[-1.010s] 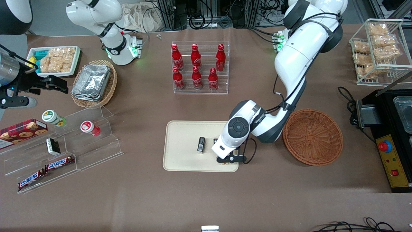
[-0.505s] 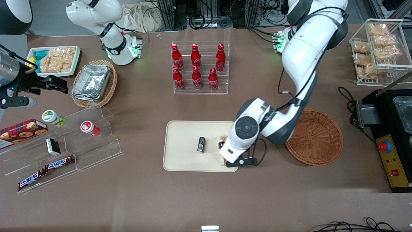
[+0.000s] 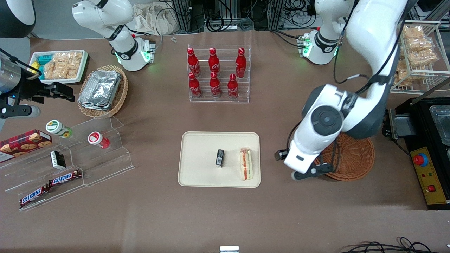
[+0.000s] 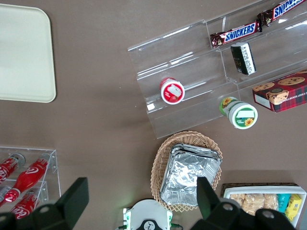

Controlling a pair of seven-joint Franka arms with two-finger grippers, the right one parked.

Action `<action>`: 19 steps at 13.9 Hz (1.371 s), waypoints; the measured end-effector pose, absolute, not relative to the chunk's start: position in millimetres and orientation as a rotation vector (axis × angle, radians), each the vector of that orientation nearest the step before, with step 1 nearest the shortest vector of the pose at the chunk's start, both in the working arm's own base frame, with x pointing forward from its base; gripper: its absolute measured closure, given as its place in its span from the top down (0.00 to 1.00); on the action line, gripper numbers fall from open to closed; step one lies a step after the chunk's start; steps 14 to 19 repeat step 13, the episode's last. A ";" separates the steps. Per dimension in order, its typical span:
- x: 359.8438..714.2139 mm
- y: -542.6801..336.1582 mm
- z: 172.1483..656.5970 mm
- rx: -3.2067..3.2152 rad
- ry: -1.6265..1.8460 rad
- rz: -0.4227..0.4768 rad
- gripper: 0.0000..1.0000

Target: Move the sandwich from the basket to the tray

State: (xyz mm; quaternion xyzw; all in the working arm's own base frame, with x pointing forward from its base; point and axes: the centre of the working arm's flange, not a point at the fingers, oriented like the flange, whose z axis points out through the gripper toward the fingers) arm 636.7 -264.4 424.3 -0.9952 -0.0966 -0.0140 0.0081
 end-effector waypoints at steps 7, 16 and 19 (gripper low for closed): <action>597.1 -102.4 520.4 -3.170 -0.093 0.052 1.00; 605.1 -22.8 563.1 -3.191 -0.025 0.012 1.00; 605.1 -22.8 563.1 -3.191 -0.025 0.012 1.00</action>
